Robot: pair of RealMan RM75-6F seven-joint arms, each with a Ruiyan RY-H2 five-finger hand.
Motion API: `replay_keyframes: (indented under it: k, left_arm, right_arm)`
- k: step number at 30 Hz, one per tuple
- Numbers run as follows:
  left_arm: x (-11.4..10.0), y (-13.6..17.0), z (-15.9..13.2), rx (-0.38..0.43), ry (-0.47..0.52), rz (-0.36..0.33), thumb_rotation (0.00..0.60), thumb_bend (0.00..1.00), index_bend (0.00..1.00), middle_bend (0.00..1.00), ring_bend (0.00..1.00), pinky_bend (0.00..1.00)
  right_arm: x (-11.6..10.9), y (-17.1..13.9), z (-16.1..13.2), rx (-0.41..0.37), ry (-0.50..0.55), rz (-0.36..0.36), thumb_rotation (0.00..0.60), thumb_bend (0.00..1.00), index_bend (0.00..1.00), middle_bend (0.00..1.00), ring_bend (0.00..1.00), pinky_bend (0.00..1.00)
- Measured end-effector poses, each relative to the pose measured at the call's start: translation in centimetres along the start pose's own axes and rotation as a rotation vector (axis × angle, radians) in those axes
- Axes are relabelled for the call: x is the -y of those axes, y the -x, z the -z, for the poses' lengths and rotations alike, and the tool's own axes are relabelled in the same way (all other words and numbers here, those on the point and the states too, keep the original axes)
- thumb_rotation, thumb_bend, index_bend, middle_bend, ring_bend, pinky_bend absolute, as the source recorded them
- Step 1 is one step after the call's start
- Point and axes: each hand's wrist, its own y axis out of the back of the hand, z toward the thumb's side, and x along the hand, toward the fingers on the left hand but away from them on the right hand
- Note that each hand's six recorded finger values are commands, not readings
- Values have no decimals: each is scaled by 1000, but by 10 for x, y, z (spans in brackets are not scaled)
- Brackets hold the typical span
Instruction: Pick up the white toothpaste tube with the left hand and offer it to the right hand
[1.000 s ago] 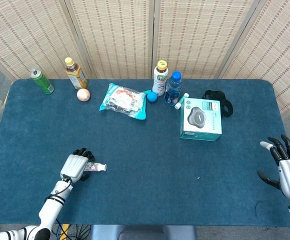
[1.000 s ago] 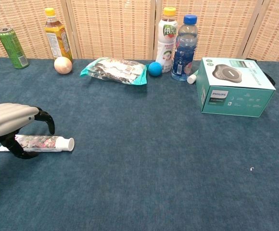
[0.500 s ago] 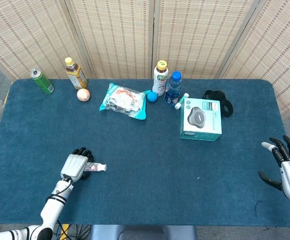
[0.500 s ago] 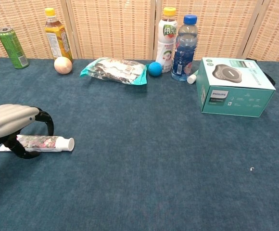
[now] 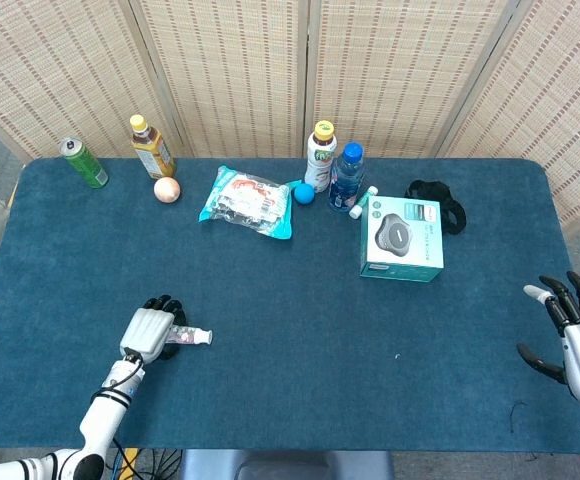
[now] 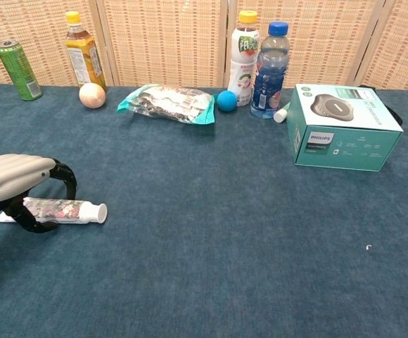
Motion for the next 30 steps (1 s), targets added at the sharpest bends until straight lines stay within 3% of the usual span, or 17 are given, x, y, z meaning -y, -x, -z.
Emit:
replay_keyframes:
  k: [10,30]
  left_arm:
    - [-1,-3,3,13,1,-5,600,280,461,373,185,184]
    - [-10,-1,7,54,46,-54,600,289,523,472,262,213]
  right_arm:
    - [0,-1,0,3,-5,-4,600,66,267,208,15,147]
    - [0,-3,-4,1,-20,-9,600,64,267,220,15,147]
